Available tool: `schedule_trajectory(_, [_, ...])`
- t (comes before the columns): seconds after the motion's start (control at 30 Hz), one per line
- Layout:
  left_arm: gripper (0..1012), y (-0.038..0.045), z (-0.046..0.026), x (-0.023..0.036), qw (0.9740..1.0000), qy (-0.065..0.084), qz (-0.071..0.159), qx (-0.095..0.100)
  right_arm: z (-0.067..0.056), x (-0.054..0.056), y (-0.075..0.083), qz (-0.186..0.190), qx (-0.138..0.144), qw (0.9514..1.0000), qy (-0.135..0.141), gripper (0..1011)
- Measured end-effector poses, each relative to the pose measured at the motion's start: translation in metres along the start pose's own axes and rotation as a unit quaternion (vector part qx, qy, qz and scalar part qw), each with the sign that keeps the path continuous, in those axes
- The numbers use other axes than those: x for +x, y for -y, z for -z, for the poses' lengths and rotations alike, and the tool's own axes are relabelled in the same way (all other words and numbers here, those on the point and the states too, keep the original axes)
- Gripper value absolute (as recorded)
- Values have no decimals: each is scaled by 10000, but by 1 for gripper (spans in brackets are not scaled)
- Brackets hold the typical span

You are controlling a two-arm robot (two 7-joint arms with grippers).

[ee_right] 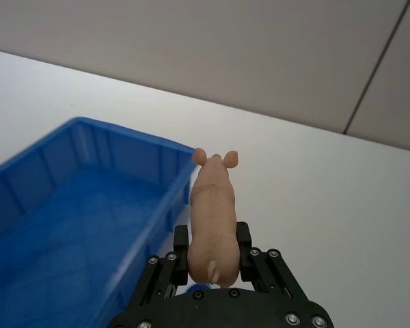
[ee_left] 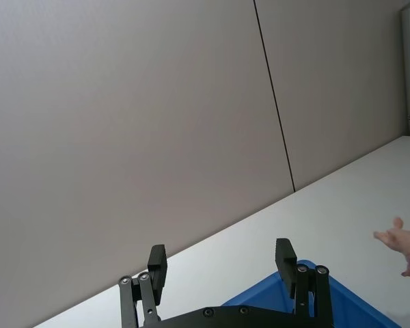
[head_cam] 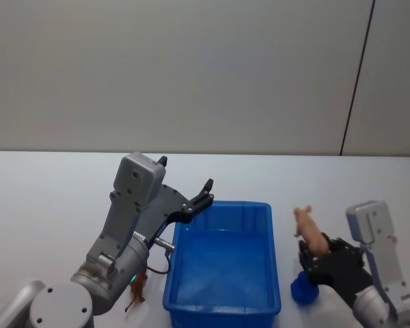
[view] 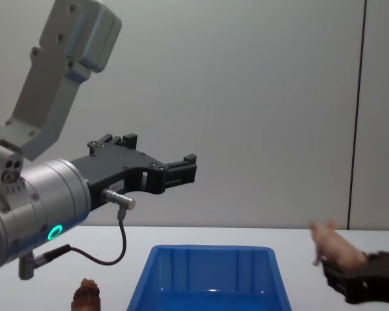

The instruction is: Pick up the two dolls from the table and place them into the box.

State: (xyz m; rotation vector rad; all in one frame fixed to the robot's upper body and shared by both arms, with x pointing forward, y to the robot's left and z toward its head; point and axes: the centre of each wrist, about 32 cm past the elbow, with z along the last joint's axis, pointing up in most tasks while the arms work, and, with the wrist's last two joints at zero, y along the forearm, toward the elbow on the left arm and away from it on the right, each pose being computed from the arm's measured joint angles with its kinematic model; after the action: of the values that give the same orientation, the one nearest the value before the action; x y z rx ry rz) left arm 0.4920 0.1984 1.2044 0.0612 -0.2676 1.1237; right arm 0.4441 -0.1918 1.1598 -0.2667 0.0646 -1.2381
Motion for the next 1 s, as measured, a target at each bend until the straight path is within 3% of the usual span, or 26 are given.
schedule_trajectory(0.27, [1001,0,0,0,10000,0,0,0,-111,-48,-68,-512,257,9984,24,383])
schedule_trajectory(0.5, [1001,0,0,0,10000,0,0,0,-185,-121,-183,-1040,391,9938,12,383])
schedule_trajectory(0.6, [1001,0,0,0,10000,0,0,0,-212,-158,-249,-1279,420,9909,-3,439])
schedule_trajectory(0.7, [1001,0,0,0,10000,0,0,0,-238,-204,-330,-1517,426,9875,-25,586])
schedule_trajectory(0.73, [1001,0,0,0,10000,0,0,0,-245,-217,-354,-1569,426,9867,-33,586])
schedule_trajectory(0.83, [1001,0,0,0,10000,0,0,0,-267,-262,-435,-1768,409,9834,-62,709])
schedule_trajectory(1.0, [1001,0,0,0,10000,0,0,0,-277,-300,-497,-1856,384,9818,-96,841])
